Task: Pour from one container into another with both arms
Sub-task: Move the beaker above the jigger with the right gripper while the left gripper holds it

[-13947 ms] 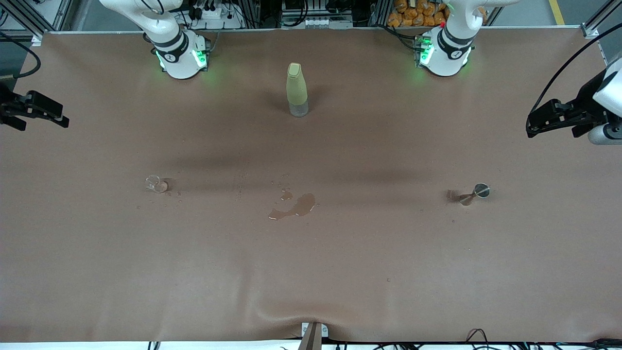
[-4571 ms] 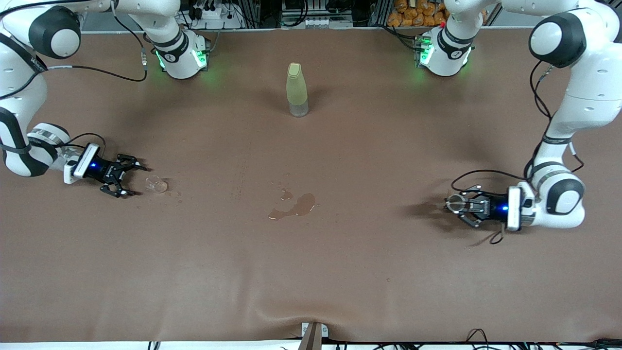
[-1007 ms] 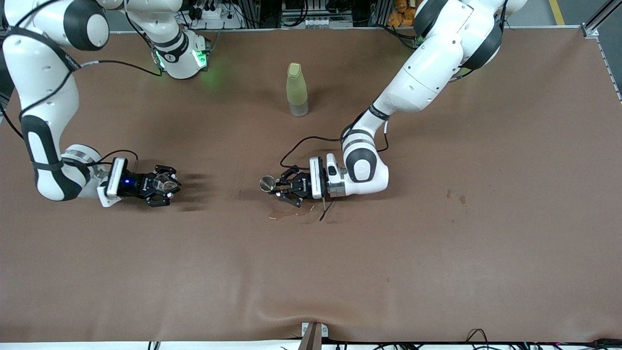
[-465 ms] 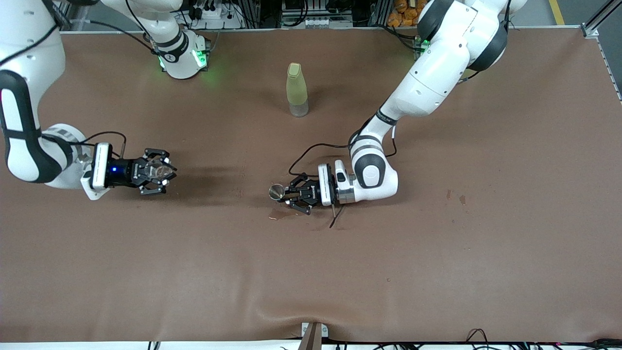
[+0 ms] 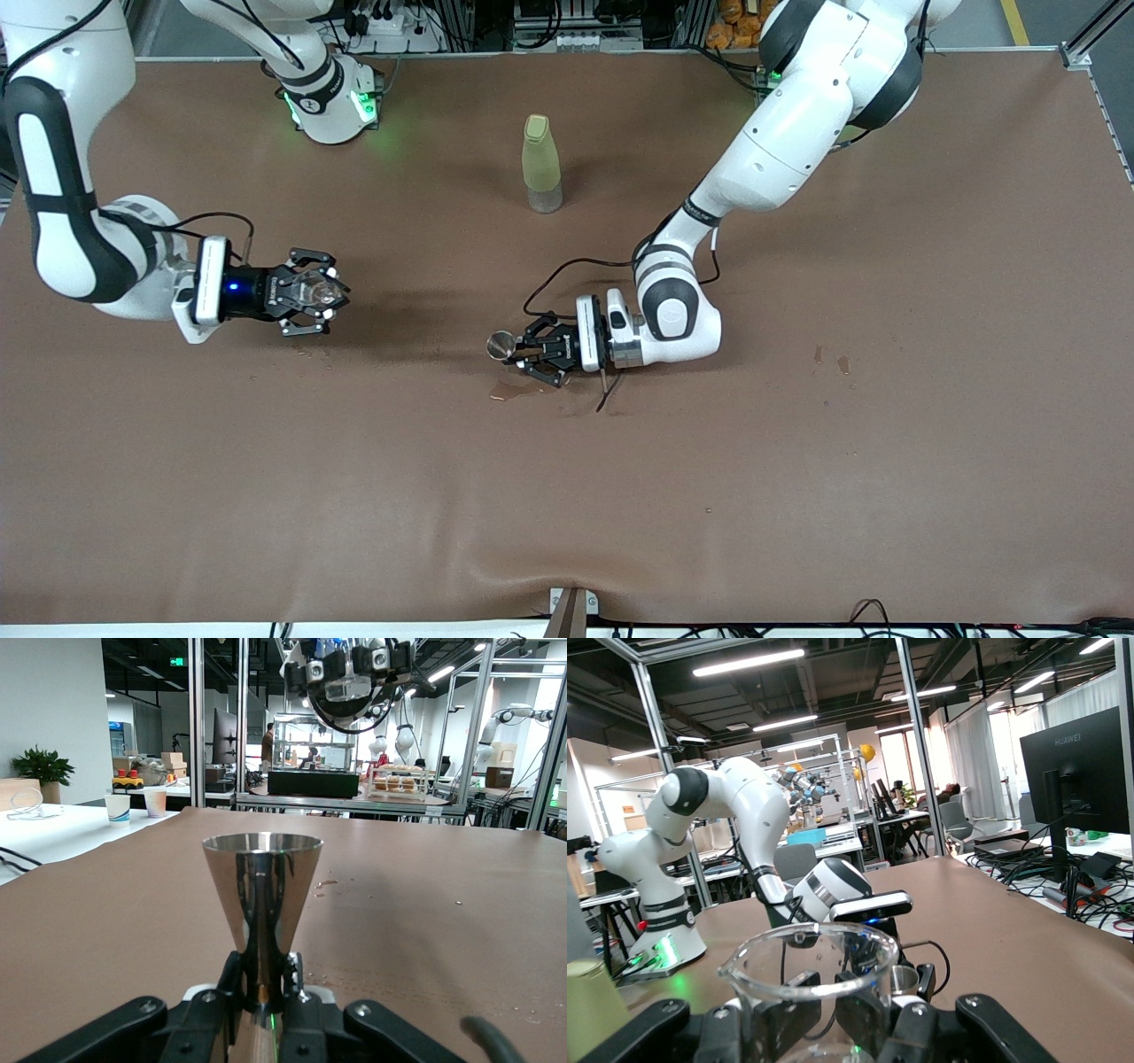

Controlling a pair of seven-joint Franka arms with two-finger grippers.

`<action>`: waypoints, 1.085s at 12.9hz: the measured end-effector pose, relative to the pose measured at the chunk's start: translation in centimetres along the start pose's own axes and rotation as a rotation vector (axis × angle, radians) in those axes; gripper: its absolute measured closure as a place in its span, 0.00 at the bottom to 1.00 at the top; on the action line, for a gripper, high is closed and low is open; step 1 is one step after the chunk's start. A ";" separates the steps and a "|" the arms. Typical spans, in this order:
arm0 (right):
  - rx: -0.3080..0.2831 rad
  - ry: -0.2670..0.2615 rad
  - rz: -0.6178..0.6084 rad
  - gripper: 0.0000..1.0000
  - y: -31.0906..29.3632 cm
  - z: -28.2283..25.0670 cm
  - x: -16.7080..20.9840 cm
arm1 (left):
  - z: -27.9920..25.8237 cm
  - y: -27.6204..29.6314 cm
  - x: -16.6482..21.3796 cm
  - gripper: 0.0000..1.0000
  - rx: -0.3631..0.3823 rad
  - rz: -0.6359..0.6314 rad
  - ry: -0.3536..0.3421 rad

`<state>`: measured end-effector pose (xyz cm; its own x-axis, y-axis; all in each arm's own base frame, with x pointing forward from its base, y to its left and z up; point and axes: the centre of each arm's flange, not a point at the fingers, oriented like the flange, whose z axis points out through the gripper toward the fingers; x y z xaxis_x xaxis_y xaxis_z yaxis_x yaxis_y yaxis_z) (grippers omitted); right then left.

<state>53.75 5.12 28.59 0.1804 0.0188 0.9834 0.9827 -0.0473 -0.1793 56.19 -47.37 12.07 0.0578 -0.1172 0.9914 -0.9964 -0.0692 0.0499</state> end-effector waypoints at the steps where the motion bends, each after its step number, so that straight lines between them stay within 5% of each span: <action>1: -0.007 -0.001 0.000 0.83 -0.3 1.1 0.1 | 0.3 0.3 0.1 0.79 -0.004 -0.001 0.002; 14: -0.057 0.045 0.064 0.83 -3.4 17.3 -0.6 | 4.8 4.6 0.8 0.79 -0.031 -0.039 0.032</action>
<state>51.05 22.56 28.19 0.2397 -0.0314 0.9704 0.9648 -0.1037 -0.2416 51.98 -52.49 12.50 0.0950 -0.0834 0.9920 -0.9949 -0.0421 0.0918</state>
